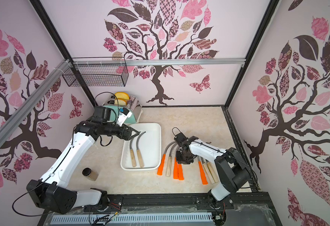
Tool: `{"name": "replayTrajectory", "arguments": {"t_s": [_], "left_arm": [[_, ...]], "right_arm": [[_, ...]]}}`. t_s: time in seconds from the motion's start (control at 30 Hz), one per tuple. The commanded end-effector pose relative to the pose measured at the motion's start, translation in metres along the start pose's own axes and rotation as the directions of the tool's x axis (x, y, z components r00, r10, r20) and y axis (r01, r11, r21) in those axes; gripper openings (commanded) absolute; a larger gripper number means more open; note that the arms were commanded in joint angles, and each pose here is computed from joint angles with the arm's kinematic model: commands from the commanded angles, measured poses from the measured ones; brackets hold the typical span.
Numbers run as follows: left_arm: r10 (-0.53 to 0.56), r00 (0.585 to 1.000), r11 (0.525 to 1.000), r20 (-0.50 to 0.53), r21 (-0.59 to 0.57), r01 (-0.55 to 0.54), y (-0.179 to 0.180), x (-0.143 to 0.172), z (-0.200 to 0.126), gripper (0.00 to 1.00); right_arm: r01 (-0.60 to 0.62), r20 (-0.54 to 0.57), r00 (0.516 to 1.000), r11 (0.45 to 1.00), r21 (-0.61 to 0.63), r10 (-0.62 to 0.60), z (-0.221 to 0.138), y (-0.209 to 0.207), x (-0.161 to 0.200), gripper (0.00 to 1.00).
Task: Put small sickles into storage boxes
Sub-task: Pick up the sickle at the center of the board.
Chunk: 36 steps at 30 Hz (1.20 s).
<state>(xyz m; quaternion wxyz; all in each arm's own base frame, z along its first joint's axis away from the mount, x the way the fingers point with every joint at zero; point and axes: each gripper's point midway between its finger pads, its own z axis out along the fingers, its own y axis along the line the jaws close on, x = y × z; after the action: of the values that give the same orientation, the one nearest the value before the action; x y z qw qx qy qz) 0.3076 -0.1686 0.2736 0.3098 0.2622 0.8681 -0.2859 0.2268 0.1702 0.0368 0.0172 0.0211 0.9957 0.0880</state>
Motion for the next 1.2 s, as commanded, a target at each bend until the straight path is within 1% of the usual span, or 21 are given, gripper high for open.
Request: {"name": "replayTrajectory", "arguments": {"t_s": [0.0,0.53,0.87,1.17], "left_arm": [[0.003,1.0,1.0,0.021,0.014,-0.004,-0.005,-0.002,-0.004,0.9],[0.01,1.0,1.0,0.019,0.009,-0.01,-0.005,-0.001,-0.006,0.91],[0.01,1.0,1.0,0.023,0.008,-0.01,-0.004,-0.002,-0.005,0.91],[0.016,1.0,1.0,0.022,0.005,-0.016,-0.004,0.0,-0.006,0.91]], "right_arm": [[-0.006,0.011,1.0,1.0,-0.007,0.006,-0.003,0.006,-0.006,0.33],[0.023,-0.009,1.0,1.0,0.009,-0.023,0.005,0.014,-0.01,0.36],[0.03,-0.022,0.999,0.997,0.065,-0.029,0.01,0.004,-0.008,0.36],[0.039,-0.032,0.999,0.997,0.071,-0.037,0.014,0.007,-0.006,0.36]]}}
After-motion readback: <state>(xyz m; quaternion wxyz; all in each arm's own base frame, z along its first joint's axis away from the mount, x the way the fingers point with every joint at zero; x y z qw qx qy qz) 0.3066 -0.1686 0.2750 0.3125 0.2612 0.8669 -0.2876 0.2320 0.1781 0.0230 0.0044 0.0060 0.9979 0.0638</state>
